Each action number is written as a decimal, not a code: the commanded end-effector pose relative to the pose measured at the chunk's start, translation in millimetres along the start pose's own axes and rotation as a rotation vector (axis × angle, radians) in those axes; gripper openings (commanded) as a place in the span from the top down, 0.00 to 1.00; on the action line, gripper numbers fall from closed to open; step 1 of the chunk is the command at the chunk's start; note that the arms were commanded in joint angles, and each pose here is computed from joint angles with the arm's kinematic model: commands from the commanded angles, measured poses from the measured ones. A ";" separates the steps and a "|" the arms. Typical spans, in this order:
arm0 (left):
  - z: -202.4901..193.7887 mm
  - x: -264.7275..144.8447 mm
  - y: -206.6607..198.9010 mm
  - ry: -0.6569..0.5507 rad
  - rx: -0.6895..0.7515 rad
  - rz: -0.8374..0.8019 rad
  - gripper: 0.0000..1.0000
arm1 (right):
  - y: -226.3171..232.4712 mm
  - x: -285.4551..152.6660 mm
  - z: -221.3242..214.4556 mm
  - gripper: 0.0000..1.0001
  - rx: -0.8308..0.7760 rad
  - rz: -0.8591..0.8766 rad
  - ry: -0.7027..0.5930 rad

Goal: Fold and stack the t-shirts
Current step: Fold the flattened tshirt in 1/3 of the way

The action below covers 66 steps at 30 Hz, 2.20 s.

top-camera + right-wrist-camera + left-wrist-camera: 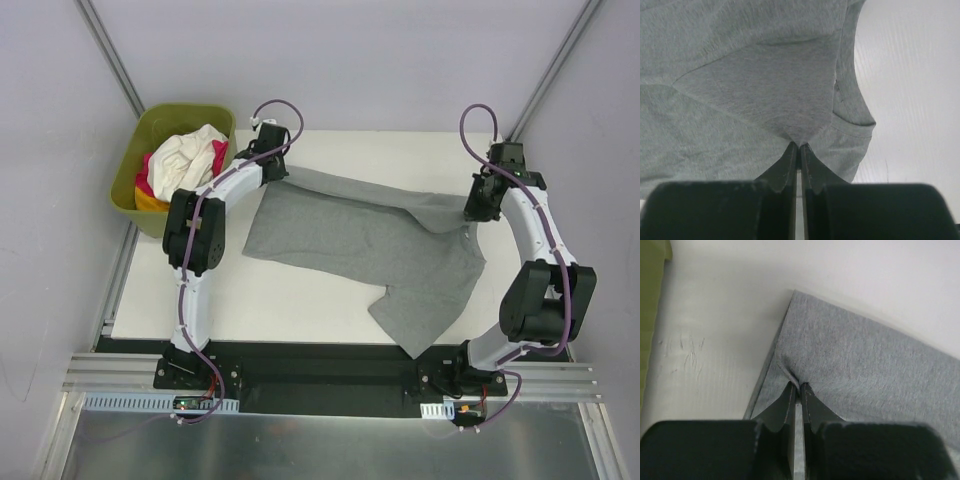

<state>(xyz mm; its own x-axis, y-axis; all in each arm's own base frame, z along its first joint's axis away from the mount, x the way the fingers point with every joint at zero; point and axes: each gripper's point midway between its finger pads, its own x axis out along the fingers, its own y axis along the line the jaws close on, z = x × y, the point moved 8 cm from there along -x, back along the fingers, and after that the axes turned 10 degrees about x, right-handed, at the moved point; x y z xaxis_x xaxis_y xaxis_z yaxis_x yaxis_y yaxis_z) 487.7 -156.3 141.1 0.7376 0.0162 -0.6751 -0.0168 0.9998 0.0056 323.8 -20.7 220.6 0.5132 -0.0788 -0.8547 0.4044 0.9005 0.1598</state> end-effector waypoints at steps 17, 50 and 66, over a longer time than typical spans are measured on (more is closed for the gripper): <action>15.6 -58.0 -9.5 -0.036 0.014 -0.085 0.01 | 10.5 -16.3 -43.7 0.13 -0.051 -0.082 0.137; -105.1 -25.7 -16.0 0.353 -0.077 -0.116 0.01 | 22.4 149.9 8.3 0.00 0.084 0.044 0.391; -60.3 -119.5 -11.0 0.155 -0.009 -0.165 0.01 | 19.7 38.0 6.9 0.00 0.093 0.174 0.073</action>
<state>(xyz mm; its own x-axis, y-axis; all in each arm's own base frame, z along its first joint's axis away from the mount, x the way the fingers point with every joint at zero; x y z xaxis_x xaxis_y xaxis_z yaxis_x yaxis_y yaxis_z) 394.5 -173.5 133.9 0.5729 -0.1384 -0.8079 0.0611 0.9901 -0.1263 382.3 -11.3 148.3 0.3446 0.1281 -0.9300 0.4205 0.8646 0.2749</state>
